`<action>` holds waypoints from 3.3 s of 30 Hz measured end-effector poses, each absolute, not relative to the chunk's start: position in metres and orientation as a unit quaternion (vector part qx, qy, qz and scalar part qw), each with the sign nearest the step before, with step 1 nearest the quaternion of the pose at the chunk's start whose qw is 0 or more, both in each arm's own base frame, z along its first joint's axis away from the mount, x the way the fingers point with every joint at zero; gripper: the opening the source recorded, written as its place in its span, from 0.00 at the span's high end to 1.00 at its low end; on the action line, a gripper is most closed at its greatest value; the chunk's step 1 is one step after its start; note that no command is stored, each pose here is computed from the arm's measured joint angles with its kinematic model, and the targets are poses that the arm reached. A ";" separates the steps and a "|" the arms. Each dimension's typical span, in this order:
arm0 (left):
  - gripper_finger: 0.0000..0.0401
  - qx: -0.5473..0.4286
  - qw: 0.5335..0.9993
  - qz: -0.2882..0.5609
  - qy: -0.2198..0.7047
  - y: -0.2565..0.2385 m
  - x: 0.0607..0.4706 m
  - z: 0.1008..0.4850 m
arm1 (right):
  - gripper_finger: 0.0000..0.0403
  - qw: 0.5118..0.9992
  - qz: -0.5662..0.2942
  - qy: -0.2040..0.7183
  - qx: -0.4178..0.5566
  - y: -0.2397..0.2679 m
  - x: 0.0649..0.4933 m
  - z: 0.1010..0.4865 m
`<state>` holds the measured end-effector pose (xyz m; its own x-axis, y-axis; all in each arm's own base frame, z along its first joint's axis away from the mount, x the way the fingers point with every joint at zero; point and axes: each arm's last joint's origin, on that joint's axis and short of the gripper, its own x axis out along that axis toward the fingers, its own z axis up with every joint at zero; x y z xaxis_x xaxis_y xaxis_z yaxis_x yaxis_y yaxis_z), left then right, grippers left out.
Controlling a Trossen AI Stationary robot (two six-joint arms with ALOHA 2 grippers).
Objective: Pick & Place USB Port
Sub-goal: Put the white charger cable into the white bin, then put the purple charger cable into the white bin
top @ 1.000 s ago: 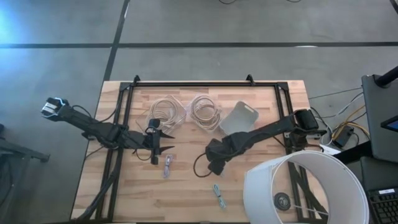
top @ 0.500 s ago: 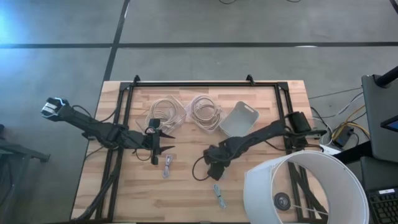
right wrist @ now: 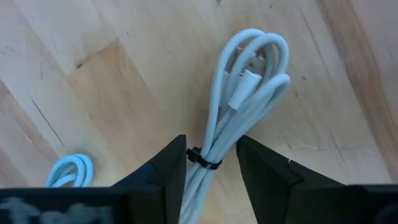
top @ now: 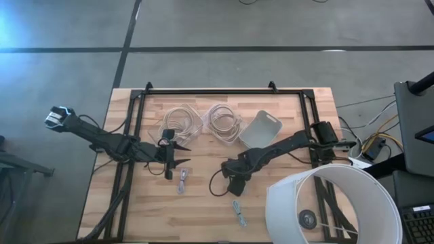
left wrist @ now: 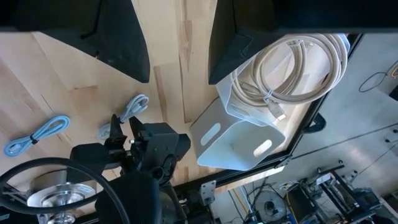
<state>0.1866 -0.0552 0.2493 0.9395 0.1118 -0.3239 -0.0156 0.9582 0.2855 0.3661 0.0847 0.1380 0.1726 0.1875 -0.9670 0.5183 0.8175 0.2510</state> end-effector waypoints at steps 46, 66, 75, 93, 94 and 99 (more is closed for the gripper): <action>0.58 0.144 0.974 0.032 0.170 -0.055 0.187 0.249 | 0.87 0.799 -0.238 0.552 -0.012 0.008 0.312 0.259; 0.58 0.145 0.974 0.032 0.172 -0.055 0.187 0.249 | 0.87 0.704 -0.300 0.642 0.046 -0.056 0.280 0.203; 0.58 0.144 0.974 0.032 0.172 -0.055 0.186 0.249 | 0.86 0.718 -0.304 0.624 0.051 -0.068 0.270 0.168; 0.58 0.142 0.974 0.033 0.172 -0.055 0.186 0.249 | 0.65 0.709 -0.338 0.619 0.010 -0.074 0.268 0.169; 0.58 0.142 0.974 0.033 0.172 -0.055 0.186 0.249 | 0.65 0.712 -0.338 0.615 0.011 -0.074 0.270 0.171; 0.58 0.142 0.974 0.033 0.172 -0.055 0.186 0.249 | 0.65 0.732 -0.340 0.591 0.015 -0.076 0.282 0.188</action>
